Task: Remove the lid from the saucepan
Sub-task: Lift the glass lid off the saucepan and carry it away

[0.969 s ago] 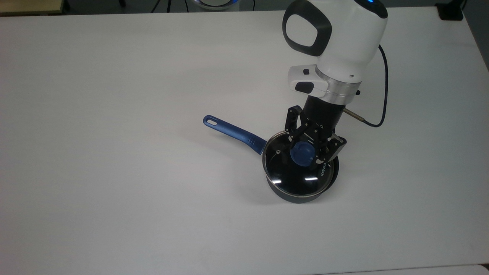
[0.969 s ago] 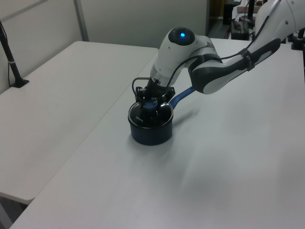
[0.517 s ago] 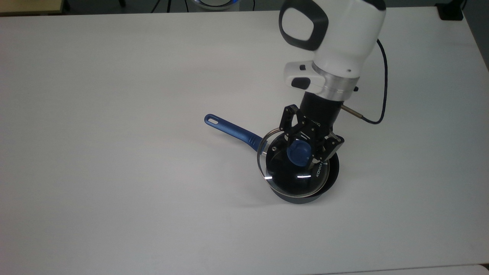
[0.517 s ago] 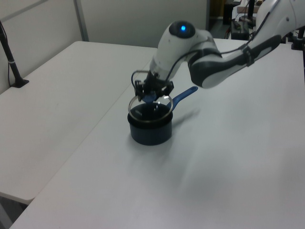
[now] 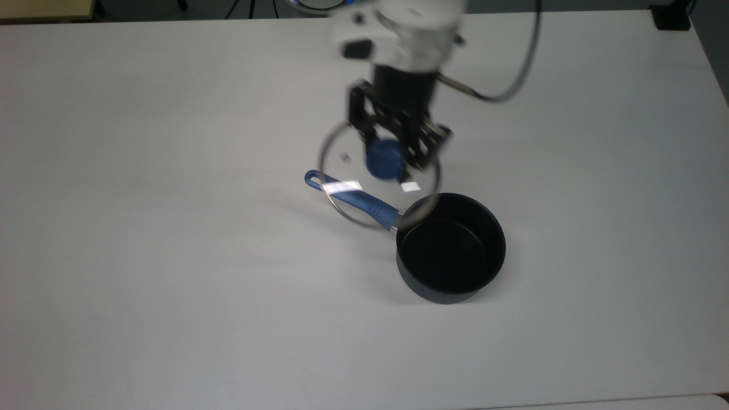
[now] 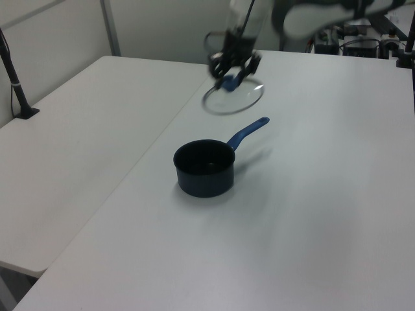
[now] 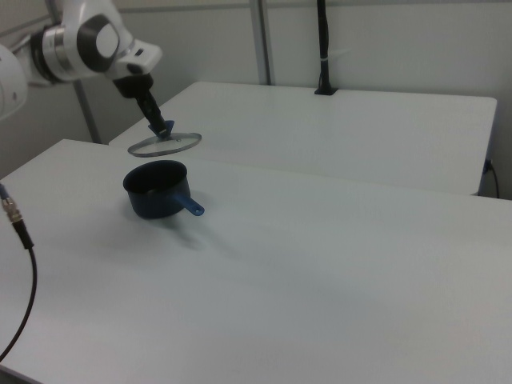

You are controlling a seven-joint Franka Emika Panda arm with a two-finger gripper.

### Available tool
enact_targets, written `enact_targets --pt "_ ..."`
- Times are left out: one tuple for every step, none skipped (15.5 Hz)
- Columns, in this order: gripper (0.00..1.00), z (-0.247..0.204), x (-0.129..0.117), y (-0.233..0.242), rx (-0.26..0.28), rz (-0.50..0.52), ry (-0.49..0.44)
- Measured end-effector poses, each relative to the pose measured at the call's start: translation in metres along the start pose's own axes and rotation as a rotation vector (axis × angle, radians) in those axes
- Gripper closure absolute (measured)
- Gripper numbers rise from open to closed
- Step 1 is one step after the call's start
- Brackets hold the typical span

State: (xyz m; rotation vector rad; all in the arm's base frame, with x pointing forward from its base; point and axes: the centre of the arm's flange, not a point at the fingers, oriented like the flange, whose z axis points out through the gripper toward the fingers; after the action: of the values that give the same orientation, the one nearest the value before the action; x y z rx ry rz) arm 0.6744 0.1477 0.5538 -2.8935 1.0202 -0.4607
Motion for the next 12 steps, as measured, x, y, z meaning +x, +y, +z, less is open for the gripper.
enact_targets --pt "0.41 -0.014 0.01 0.023 -0.015 -0.062 -0.054" --pt "0.41 -0.025 0.017 0.047 -0.027 -0.128 -0.107" --pt "0.41 -0.034 0.022 0.072 -0.034 -0.202 -0.161" --pt "0.41 -0.04 0.025 0.096 -0.035 -0.278 -0.21" --pt "0.41 -0.043 0.027 0.12 -0.031 -0.356 -0.252" --pt "0.41 -0.043 0.029 0.142 -0.026 -0.421 -0.284" --pt "0.41 -0.038 0.031 0.162 -0.021 -0.468 -0.307" --pt "0.41 -0.031 0.032 0.182 -0.018 -0.508 -0.333" --pt "0.41 -0.014 0.032 0.207 -0.015 -0.552 -0.377" --pt "0.41 0.0 0.032 0.221 -0.013 -0.579 -0.4" --pt "0.41 0.018 0.033 0.235 -0.007 -0.603 -0.408" --pt "0.41 0.039 0.033 0.249 0.0 -0.621 -0.408"
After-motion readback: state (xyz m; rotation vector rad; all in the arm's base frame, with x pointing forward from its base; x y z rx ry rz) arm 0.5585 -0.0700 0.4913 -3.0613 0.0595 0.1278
